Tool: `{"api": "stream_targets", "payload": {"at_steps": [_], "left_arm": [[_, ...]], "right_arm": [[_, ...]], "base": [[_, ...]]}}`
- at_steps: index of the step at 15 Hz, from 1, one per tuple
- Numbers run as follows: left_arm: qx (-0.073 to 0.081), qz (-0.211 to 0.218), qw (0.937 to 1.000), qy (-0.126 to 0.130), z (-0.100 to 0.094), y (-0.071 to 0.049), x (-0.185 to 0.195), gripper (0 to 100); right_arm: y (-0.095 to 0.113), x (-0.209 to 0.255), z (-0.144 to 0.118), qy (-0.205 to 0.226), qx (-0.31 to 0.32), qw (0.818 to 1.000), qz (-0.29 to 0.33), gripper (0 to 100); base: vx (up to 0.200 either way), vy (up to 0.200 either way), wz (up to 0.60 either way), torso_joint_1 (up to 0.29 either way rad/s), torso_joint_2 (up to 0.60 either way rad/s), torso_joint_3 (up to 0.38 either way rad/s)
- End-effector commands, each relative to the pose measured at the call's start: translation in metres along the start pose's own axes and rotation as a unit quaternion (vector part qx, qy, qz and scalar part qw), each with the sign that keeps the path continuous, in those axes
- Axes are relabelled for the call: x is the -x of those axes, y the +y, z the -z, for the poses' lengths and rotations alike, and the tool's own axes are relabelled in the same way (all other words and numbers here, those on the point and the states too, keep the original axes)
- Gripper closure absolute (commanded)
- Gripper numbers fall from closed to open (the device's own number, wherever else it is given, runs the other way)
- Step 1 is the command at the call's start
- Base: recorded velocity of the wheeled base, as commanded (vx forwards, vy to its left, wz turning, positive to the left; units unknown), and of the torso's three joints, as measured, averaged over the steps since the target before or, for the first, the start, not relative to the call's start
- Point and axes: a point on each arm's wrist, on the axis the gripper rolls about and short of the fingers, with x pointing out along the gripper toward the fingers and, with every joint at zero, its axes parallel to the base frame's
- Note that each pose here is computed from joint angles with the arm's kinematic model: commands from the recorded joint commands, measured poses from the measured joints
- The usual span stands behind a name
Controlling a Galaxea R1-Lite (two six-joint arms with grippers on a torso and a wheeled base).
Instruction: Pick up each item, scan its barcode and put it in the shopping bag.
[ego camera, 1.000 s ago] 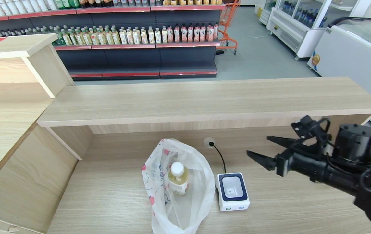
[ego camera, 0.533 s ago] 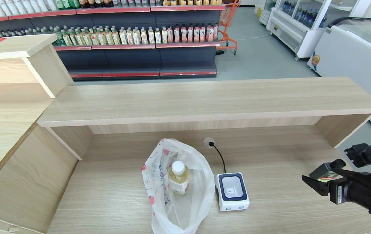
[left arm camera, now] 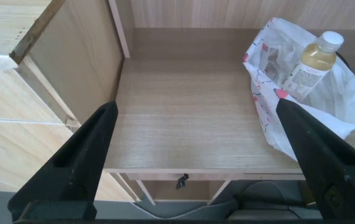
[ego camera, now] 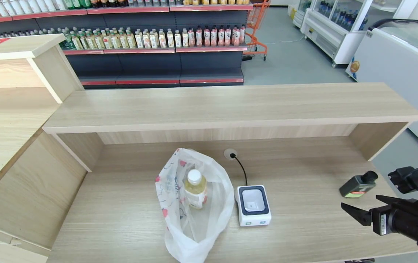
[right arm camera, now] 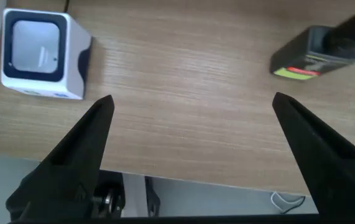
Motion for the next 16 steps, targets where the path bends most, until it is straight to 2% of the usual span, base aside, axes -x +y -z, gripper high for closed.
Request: {"api": "stream_targets", "payload": {"at_steps": [1, 4, 10, 16], "left_arm": [[0.000, 0.000, 1.0000, 0.000, 0.000, 0.000, 0.000, 0], [-0.001, 0.000, 1.0000, 0.000, 0.000, 0.000, 0.000, 0], [-0.002, 0.000, 1.0000, 0.000, 0.000, 0.000, 0.000, 0], [-0.002, 0.000, 1.0000, 0.000, 0.000, 0.000, 0.000, 0]], "right_arm": [[0.000, 0.000, 0.000, 0.000, 0.002, 1.000, 0.000, 0], [-0.001, 0.000, -0.001, -0.003, 0.006, 1.000, 0.004, 0], [-0.006, -0.004, 0.006, 0.028, 0.035, 0.998, 0.050, 0], [-0.009, -0.006, 0.009, 0.041, 0.059, 0.996, 0.058, 0]], "base": [[-0.200, -0.200, 0.00, -0.007, -0.01, 0.002], [0.000, 0.000, 0.00, 0.000, 0.00, 0.000], [0.000, -0.200, 0.00, 0.010, 0.00, 0.002], [0.000, -0.200, 0.00, 0.004, 0.00, 0.002]]}}
